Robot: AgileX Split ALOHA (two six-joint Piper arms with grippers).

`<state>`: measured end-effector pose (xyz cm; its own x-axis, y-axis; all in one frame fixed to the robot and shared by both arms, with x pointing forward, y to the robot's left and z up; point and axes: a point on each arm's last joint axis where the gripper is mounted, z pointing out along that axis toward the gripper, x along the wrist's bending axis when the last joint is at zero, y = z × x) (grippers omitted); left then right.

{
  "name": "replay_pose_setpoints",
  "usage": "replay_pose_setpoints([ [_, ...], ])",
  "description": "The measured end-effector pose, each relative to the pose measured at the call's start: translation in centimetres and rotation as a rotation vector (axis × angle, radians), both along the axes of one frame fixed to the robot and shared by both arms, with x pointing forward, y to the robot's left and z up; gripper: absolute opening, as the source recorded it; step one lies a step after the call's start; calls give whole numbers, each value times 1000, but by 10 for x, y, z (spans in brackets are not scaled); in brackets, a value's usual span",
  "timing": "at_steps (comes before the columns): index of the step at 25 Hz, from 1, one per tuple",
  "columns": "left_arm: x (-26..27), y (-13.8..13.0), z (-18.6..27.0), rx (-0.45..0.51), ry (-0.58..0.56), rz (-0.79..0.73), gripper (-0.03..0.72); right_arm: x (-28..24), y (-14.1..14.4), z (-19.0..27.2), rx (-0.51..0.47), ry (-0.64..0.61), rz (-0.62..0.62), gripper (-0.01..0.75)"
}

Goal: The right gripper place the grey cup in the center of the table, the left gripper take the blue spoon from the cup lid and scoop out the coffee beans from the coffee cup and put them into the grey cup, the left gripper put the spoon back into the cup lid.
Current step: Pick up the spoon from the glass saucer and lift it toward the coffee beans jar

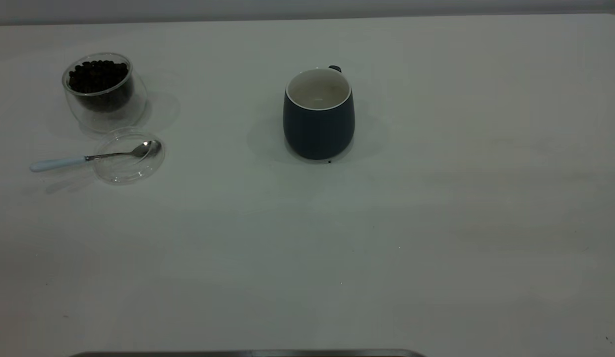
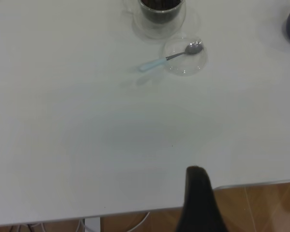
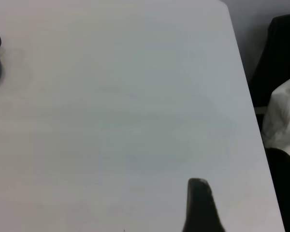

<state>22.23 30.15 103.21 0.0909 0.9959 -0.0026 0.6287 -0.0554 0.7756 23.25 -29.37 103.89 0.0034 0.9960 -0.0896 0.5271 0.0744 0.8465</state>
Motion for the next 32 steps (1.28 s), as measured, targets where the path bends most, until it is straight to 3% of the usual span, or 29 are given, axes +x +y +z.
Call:
replay_pose_setpoints([
  [22, 0, 0, 1, -6, -3, 9, 582, 0, 0, 0, 1, 0, 0, 459],
  [27, 9, 2, 36, -53, -176, 60, 582, 0, 0, 0, 1, 0, 0, 459],
  [30, 34, 0, 59, -56, -180, 61, 566, 0, 0, 0, 1, 0, 0, 459],
  [32, 60, -2, 69, -51, -117, 63, 548, 0, 0, 0, 1, 1, 1, 459],
])
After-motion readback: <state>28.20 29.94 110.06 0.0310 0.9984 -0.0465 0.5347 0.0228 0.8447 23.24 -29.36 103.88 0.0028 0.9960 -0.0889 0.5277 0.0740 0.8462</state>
